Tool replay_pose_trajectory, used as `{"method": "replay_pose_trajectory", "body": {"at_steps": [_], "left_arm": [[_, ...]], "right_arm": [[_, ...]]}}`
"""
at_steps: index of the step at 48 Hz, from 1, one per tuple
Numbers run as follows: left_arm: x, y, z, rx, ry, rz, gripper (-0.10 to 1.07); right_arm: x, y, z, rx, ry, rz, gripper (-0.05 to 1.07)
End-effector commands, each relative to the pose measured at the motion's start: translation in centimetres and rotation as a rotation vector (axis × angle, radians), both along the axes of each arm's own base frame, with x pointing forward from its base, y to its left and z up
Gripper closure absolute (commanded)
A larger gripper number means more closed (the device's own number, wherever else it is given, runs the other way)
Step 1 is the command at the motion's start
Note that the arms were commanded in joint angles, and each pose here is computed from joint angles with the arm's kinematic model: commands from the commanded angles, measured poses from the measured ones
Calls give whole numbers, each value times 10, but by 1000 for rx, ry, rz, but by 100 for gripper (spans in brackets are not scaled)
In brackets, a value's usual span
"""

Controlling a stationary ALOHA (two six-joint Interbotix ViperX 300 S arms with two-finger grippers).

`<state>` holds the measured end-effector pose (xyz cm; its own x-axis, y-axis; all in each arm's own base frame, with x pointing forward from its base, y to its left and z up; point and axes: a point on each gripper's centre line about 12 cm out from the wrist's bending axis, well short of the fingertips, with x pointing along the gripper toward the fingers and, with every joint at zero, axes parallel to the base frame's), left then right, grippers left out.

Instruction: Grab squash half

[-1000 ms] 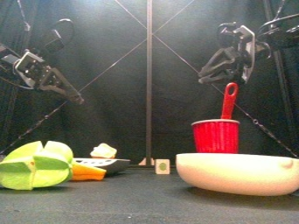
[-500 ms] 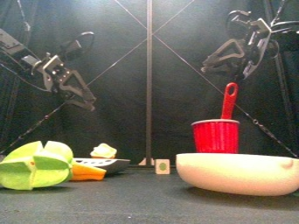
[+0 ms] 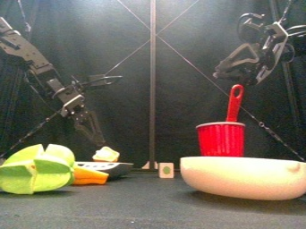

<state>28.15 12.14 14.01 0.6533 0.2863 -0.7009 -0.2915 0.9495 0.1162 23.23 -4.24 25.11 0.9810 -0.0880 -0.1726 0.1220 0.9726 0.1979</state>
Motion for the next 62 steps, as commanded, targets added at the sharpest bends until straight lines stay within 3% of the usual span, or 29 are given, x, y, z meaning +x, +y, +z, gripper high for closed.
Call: {"method": "replay_pose_trajectory", "body": {"at_steps": [1,14,30,45,52,62], "left_arm": [[11,2,-1,-1,0,-11,0],[27,9,-18,-19,42,-11,0],[29,10,-21,-20,50,-14,1],[28,7,-21,-21,52,-19,19],[31,5,-14,-16,32,-20,26],[39,-11,12,26,-34,-76,26]], "right_arm": [[1,0,5,-1,-18,2,35],[0,-1,2,4,-10,-3,35],[0,-1,1,12,-10,-7,35],[-1,-2,1,14,-10,-9,35],[-1,-2,0,13,-8,-10,35],[-1,-2,0,16,-7,-9,35]]}}
